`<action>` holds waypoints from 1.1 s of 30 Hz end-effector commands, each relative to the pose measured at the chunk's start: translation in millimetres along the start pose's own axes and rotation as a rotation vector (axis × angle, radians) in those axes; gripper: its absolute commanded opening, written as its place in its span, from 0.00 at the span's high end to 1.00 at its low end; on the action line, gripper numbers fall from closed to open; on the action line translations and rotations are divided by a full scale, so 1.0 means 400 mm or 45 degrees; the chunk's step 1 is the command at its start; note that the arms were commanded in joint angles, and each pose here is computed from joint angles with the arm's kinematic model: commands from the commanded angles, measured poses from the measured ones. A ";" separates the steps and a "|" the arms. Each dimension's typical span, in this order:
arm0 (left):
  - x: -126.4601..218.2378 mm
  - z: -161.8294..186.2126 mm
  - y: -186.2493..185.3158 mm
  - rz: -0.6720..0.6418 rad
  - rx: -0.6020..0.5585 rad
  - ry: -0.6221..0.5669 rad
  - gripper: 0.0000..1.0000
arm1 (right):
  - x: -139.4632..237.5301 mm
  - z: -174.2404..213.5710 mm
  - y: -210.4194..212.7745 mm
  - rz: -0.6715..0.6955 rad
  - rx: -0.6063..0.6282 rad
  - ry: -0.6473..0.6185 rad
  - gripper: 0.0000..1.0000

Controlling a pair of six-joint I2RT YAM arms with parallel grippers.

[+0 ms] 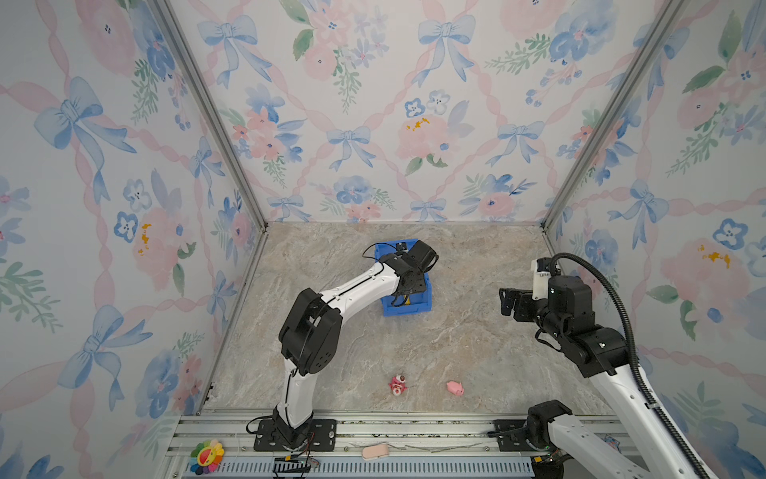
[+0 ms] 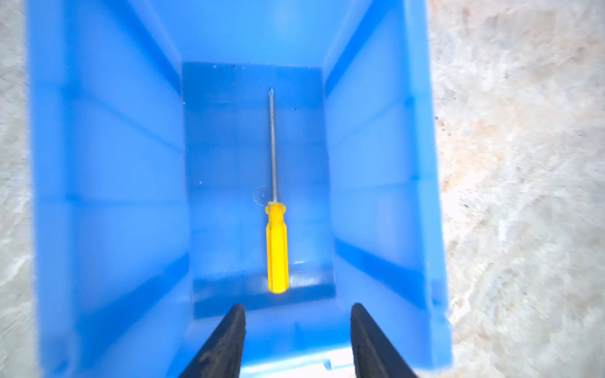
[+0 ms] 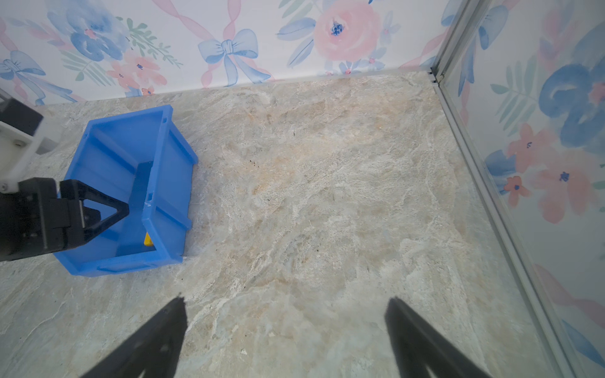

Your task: Put the screwdriver in the bin

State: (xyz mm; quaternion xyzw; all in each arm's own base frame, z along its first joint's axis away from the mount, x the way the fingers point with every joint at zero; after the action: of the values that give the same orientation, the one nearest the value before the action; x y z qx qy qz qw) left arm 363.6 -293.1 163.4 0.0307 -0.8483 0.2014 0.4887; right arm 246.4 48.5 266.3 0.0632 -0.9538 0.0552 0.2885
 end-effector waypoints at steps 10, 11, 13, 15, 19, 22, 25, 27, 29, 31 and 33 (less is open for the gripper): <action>0.158 -0.039 0.202 -0.165 -0.268 -0.240 0.02 | -0.018 0.054 -0.043 0.060 -0.090 0.027 0.03; 0.150 -0.048 0.235 -0.193 -0.263 -0.226 0.02 | -0.023 0.063 -0.055 0.086 -0.106 0.042 0.03; 0.145 -0.068 0.291 -0.256 -0.253 -0.242 0.02 | -0.033 0.083 -0.078 0.140 -0.150 0.074 0.03; 0.152 -0.085 0.340 -0.327 -0.271 -0.316 0.02 | -0.052 0.109 -0.100 0.197 -0.168 0.087 0.03; 0.161 -0.114 0.404 -0.260 -0.246 -0.438 0.02 | -0.078 0.169 -0.152 0.341 -0.158 0.079 0.03; 0.172 -0.122 0.467 -0.201 -0.211 -0.594 0.02 | -0.075 0.201 -0.182 0.393 -0.197 0.014 0.03; 0.182 -0.118 0.540 -0.176 -0.152 -0.628 0.02 | -0.072 0.230 -0.195 0.362 -0.207 -0.015 0.03; 0.184 -0.114 0.575 -0.157 -0.162 -0.644 0.02 | -0.069 0.247 -0.210 0.405 -0.195 -0.024 0.03; 0.183 -0.108 0.608 -0.158 -0.208 -0.698 0.02 | -0.077 0.253 -0.217 0.426 -0.165 -0.064 0.03; 0.185 -0.098 0.630 -0.151 -0.260 -0.750 0.02 | -0.098 0.264 -0.214 0.411 -0.128 -0.091 0.03; 0.189 -0.086 0.641 -0.103 -0.269 -0.793 0.02 | -0.117 0.274 -0.209 0.385 -0.109 -0.089 0.03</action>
State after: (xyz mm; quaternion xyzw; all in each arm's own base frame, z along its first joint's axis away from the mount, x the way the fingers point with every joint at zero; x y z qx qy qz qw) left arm 284.4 -30.4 149.6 0.1153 -0.9532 0.0877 0.2655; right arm 228.4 -47.4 155.7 -0.1116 -0.9555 0.0344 0.2708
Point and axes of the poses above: each gripper's point midway between its finger pads, its own x axis back along the fingers, its own y axis along the line the jaws close on, z = x × y, the point moved 3 cm from there along x, back along the fingers, and after that the axes turned 13 degrees about x, right-handed, at the moved point
